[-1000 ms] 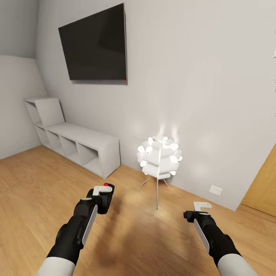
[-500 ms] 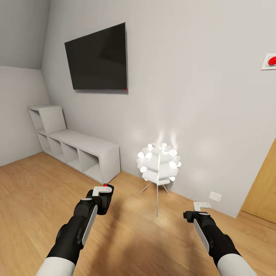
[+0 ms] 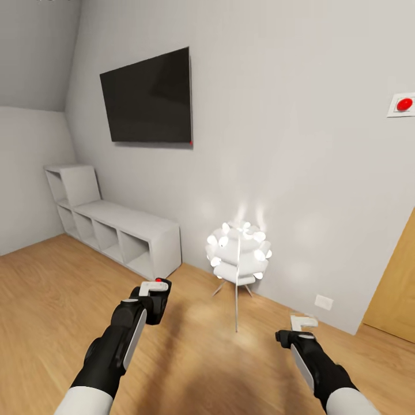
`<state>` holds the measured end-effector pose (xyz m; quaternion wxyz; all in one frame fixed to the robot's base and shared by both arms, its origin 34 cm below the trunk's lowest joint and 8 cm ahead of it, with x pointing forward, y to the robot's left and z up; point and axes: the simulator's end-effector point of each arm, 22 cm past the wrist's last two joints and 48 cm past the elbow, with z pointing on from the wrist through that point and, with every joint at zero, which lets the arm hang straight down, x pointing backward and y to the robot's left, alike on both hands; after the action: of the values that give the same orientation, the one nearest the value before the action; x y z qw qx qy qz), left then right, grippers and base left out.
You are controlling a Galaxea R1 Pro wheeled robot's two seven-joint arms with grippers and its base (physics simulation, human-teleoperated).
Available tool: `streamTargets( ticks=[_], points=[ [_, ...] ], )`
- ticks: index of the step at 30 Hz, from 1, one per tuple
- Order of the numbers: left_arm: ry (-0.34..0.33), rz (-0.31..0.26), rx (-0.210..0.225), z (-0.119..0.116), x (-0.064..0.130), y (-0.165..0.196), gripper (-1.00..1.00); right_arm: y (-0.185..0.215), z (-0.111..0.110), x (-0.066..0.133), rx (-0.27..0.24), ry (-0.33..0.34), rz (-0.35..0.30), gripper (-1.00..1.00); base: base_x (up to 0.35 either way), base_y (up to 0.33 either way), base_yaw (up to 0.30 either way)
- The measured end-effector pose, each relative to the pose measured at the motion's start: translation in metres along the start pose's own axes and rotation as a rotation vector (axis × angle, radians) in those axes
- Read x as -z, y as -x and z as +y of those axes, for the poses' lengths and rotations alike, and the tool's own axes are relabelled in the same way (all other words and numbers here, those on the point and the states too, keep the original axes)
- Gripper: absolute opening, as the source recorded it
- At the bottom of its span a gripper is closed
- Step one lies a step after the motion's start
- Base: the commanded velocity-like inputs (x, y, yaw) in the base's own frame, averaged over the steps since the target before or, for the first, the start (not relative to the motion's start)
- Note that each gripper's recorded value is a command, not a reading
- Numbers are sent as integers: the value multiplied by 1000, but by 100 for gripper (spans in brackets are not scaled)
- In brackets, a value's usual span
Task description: Attach the digital camera to the camera tripod in the bedroom.
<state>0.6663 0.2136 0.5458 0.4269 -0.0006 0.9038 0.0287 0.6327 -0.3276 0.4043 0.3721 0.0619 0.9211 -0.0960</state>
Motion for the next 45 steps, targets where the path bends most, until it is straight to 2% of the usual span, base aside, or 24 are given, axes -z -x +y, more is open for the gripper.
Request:
streamTargets(
  ticks=[3,7,9,40,45],
  points=[
    [1,6,-1,1,2,4,-100,-16,-2,-4,2,-4,0,100,0,0,0],
    [2,13,-2,2,4,9,-100,-57,-2,-7,7,-6,-8,100,0,0,0],
    [3,14,-3,2,6,13,-100,-59,-2,-5,10,-6,-9,100,0,0,0],
    [1,18,-2,5,36,74,-100,-7,-10,32,15,-8,-15,100,0,0,0],
    [-4,80,-9,2,31,57,-100,-3,-10,38,12,-8,-7,100,0,0,0]
  ],
)
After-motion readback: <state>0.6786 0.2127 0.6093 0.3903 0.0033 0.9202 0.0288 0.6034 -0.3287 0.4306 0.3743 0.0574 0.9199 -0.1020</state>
